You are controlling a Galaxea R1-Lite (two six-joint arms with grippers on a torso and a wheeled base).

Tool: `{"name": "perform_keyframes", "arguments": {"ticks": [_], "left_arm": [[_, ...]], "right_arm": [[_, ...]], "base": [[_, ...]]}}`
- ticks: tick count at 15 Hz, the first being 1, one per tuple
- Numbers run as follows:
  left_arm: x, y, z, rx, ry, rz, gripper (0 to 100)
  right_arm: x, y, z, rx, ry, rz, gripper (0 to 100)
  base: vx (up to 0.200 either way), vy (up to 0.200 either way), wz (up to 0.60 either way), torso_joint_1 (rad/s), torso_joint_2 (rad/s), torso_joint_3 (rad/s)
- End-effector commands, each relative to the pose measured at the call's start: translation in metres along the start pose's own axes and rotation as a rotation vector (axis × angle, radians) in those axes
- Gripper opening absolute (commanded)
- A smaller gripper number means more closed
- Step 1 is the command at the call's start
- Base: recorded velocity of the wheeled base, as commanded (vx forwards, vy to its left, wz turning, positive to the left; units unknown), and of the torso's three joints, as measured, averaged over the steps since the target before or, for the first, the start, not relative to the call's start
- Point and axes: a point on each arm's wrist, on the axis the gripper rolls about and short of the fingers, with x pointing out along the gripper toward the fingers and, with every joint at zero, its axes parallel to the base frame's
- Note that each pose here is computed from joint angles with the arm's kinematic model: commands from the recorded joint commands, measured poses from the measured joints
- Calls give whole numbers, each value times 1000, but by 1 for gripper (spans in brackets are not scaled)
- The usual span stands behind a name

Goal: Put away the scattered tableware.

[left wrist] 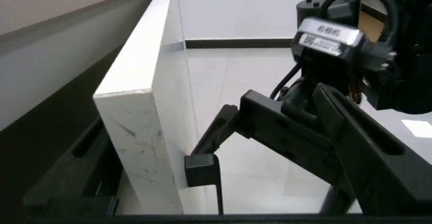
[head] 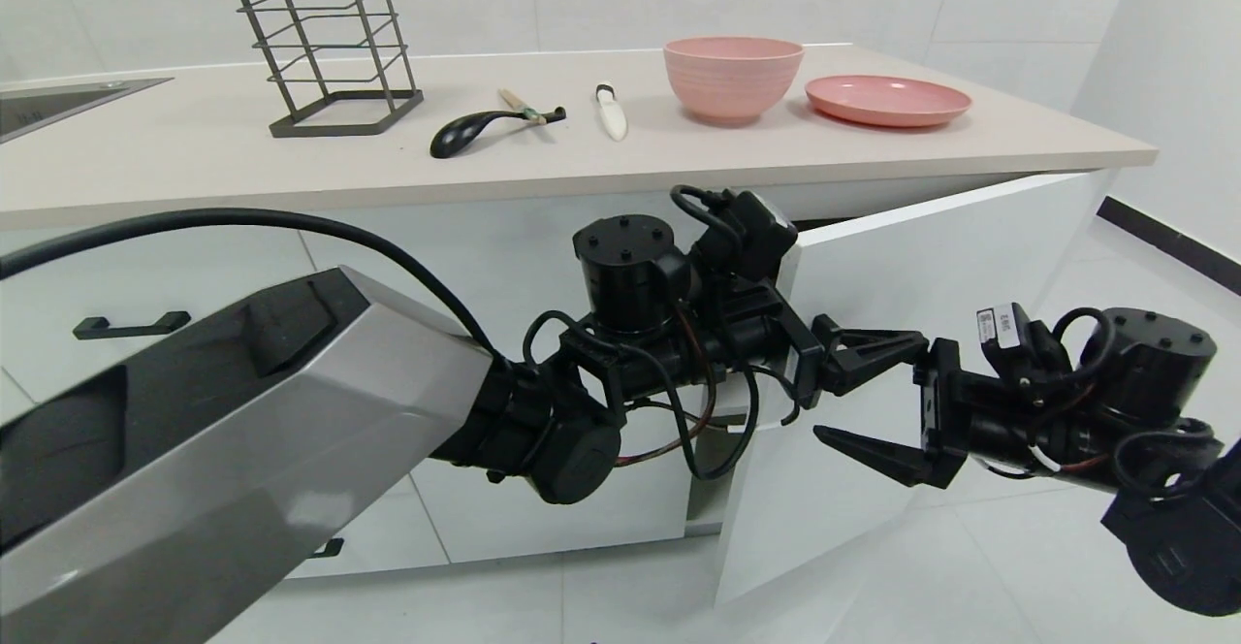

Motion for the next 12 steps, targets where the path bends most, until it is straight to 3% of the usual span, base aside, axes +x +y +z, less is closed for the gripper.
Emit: {"name": "perform_keyframes", "arguments": {"ticks": [1,3,7,11,12], "left_arm": [[1,0,-3,-6,6,-15,100],[1,1,-4,-9,7,-12,100],[4,11,-5,-62,-5,99,100],[4,15,-12,-84,8,154,100],[4,14,-12,-85,9,165,100]], "right_arm": [[-3,-5,-13,38,33,-35,100],[-7,-2,-13,47,39,-38,100],[-34,36,7,36,55,-39,100],[-79,86,47,-59,-10,-89,100],[-90,94,65,-140,-59,-129,100]], "base": [[0,0,0,0,0,0],[0,0,0,0,0,0],[0,0,0,0,0,0],[0,0,0,0,0,0],[0,0,0,0,0,0]]}}
